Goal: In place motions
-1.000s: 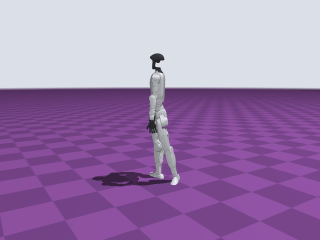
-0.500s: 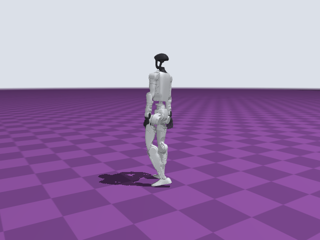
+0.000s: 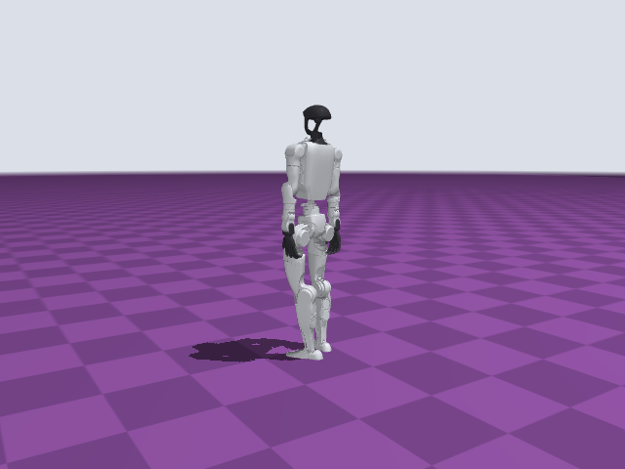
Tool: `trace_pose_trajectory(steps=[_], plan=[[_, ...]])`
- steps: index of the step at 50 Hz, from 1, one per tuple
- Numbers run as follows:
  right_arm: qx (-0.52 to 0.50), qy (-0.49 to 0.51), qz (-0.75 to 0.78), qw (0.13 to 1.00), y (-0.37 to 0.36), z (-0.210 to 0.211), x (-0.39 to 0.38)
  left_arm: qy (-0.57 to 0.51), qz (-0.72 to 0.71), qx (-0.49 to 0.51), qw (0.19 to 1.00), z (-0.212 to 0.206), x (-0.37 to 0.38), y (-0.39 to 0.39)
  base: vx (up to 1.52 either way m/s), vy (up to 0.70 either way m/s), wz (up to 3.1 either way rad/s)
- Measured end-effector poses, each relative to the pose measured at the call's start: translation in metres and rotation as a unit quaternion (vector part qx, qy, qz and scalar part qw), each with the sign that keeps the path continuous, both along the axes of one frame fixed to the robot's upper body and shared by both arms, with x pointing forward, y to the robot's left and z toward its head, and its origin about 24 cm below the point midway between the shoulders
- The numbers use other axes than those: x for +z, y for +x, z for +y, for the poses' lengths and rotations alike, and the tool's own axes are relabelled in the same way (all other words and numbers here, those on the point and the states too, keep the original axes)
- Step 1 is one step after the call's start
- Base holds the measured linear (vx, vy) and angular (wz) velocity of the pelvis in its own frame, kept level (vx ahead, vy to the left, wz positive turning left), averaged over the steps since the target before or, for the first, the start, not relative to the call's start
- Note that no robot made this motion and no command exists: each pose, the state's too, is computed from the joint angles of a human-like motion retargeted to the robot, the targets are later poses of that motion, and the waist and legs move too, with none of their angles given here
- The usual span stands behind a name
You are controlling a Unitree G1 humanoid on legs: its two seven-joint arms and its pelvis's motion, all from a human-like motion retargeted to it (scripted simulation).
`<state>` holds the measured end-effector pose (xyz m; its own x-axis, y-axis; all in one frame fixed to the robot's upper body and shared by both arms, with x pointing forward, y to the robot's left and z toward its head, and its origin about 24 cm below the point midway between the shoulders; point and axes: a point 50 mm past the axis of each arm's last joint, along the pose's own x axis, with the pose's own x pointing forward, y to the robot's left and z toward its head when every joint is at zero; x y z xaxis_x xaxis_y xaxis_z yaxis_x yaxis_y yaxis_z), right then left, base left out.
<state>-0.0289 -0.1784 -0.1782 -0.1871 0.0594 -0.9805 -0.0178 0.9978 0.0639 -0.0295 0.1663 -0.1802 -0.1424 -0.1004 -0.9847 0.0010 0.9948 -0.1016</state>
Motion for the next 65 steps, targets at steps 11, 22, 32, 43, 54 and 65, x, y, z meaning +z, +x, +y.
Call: trace_pose_trajectory(steps=[11, 22, 32, 43, 54, 65], plan=[[0.007, -0.011, -0.036, 0.999, 0.019, -0.009, -0.001, -0.002, -0.021, -0.005, 1.0, 0.001, -0.001, 0.014, 0.04, -0.03, 0.05], [0.002, -0.009, -0.046, 0.999, 0.024, -0.01, -0.001, 0.0, -0.003, -0.011, 1.0, 0.002, 0.0, 0.005, 0.0, 0.0, 0.0], [0.017, -0.002, 0.004, 1.0, 0.01, -0.009, 0.001, -0.004, 0.001, -0.003, 1.0, 0.002, 0.0, -0.002, -0.01, 0.0, 0.04], [0.016, 0.001, 0.001, 1.0, 0.007, -0.008, 0.001, 0.007, -0.041, 0.002, 0.999, 0.013, -0.001, 0.019, -0.1, -0.05, 0.5], [0.013, -0.005, -0.035, 0.999, 0.025, -0.014, 0.0, 0.006, -0.06, 0.001, 0.998, 0.015, -0.001, 0.032, -0.19, -0.05, 0.92], [0.0, -0.02, -0.013, 1.0, 0.013, -0.024, 0.002, 0.023, -0.027, 0.012, 0.999, 0.018, 0.0, 0.008, 0.02, -0.11, 1.65]])
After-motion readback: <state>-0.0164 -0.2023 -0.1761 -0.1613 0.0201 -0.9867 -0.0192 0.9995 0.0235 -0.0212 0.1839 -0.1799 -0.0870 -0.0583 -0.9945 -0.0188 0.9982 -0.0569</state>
